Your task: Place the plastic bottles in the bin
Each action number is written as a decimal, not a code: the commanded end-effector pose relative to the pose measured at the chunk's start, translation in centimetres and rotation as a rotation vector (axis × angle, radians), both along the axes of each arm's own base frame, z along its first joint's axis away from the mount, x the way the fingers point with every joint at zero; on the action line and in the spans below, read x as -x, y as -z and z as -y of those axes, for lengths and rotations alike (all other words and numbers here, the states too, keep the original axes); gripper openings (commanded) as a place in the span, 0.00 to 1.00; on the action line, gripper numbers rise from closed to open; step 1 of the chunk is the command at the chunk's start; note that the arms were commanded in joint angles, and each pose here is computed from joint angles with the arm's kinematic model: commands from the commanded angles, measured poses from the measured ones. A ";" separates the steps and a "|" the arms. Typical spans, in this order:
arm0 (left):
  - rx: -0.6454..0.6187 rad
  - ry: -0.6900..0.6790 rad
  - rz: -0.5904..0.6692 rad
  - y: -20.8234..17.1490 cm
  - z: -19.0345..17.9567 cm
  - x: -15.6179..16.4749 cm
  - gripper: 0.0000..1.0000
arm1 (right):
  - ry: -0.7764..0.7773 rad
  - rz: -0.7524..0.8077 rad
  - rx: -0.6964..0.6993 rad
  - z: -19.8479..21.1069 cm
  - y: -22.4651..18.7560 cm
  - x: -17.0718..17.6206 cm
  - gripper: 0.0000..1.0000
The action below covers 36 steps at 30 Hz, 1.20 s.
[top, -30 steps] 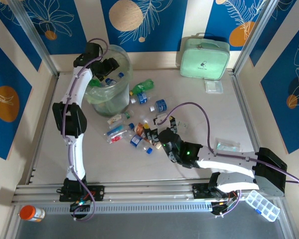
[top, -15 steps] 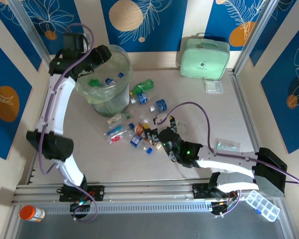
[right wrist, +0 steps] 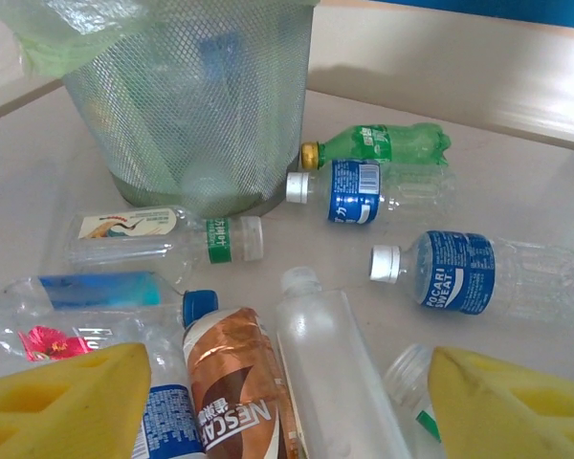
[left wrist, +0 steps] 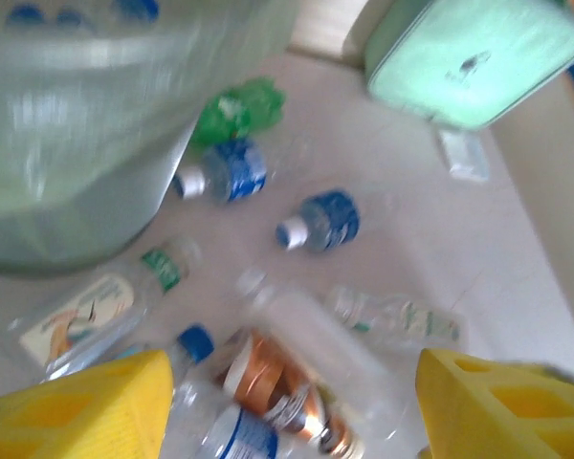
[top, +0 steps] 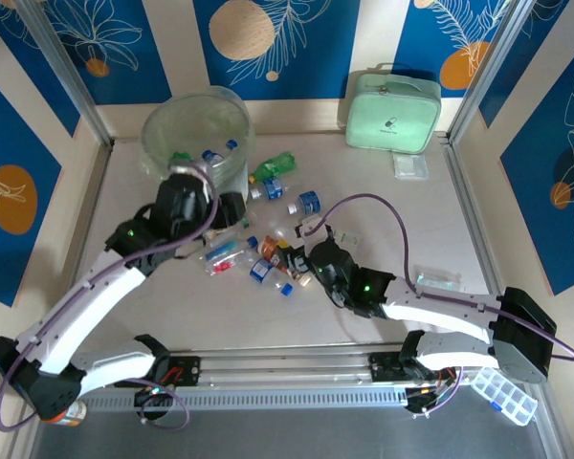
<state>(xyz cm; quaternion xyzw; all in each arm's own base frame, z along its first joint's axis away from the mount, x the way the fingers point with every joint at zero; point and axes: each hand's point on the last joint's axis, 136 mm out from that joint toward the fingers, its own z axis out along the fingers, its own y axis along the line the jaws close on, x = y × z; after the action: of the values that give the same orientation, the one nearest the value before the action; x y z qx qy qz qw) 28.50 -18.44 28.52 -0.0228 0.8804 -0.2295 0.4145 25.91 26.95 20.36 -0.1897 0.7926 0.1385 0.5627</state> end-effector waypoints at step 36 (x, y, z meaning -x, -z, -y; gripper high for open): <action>-0.009 -0.071 0.181 10.2 -1.1 2.3 0.67 | -0.059 -0.764 0.444 1.4 11.6 -2.4 0.74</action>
<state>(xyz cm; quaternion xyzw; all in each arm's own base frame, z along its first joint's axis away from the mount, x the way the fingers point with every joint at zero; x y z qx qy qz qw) 26.02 -16.79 18.31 -0.0278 0.8393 -0.2035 0.5034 29.30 25.48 8.94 -0.2437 0.9471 0.0531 0.2020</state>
